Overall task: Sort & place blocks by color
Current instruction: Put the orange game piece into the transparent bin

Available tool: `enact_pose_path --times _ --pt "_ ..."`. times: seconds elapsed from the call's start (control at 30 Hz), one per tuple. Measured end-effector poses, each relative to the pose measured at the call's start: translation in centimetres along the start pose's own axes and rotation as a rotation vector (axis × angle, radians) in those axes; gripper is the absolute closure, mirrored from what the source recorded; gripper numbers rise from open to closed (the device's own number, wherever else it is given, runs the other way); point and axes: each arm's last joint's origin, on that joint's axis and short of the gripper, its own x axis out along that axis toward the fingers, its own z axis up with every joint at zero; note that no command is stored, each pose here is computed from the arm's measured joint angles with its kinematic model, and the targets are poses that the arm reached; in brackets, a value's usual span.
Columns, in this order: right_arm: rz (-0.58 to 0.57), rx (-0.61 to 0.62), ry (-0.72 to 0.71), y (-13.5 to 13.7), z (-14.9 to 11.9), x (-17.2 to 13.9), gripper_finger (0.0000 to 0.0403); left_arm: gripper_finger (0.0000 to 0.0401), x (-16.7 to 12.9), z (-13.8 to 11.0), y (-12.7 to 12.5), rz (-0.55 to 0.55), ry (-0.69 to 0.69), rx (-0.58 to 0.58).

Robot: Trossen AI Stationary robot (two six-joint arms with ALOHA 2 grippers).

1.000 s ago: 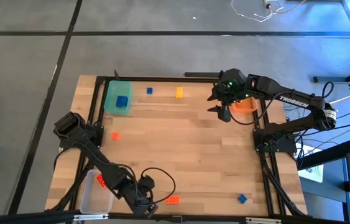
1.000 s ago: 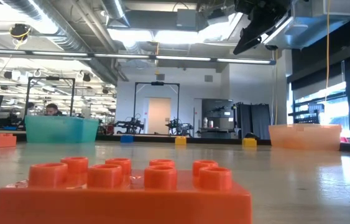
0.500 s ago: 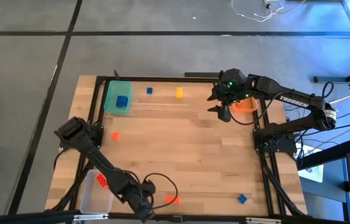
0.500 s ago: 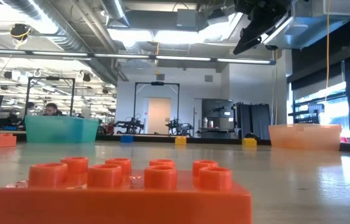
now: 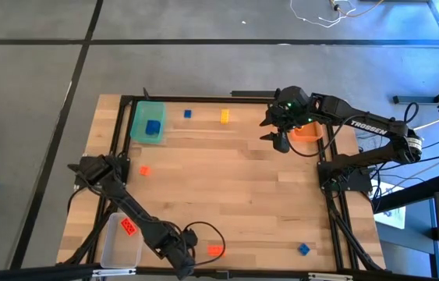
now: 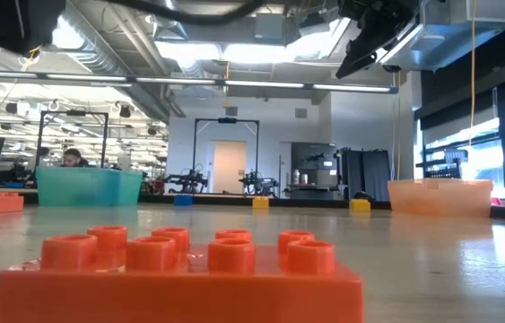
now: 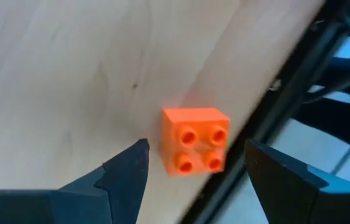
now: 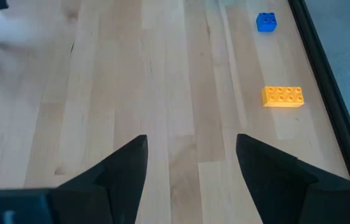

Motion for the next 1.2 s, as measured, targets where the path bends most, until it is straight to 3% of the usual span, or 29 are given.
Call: enact_pose_path --times 0.7,1.2 --pt "-0.001 -0.001 -0.003 0.0 0.0 0.0 0.0157 0.0147 2.4 0.4 0.9 0.09 -0.026 0.033" --pt "-0.002 -0.002 -0.008 0.0 0.1 0.0 0.0157 0.0162 2.5 0.5 1.3 0.118 -0.021 0.038"
